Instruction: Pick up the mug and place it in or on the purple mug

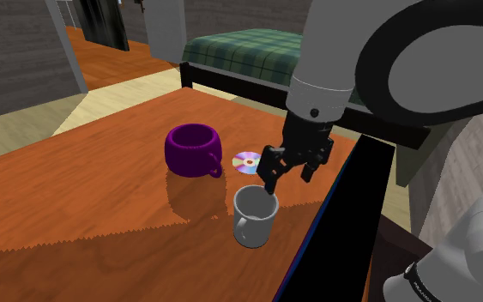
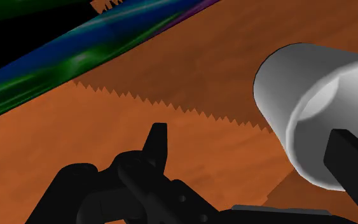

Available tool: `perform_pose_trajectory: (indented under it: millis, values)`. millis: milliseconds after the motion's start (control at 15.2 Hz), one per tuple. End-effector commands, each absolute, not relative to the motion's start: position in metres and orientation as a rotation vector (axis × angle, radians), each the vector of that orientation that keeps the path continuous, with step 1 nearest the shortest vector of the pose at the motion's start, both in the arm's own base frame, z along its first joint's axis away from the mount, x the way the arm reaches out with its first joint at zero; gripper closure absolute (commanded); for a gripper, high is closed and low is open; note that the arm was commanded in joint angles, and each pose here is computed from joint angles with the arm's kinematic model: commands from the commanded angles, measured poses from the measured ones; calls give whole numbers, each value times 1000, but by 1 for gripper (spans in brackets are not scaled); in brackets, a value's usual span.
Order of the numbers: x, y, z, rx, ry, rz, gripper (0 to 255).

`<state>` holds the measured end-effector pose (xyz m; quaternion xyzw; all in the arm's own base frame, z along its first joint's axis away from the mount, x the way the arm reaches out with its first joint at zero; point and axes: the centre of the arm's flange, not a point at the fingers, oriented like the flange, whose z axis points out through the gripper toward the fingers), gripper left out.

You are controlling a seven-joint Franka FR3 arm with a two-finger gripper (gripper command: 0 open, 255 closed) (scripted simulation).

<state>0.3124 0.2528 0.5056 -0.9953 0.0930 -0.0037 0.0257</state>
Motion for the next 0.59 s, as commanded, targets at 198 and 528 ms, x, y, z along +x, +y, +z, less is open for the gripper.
perform_pose_trajectory:
  millis: [198,528]
  values:
    - [314,284,488,-3061,312,-32,0]
    - [315,285,462,-3061,312,-32,0]
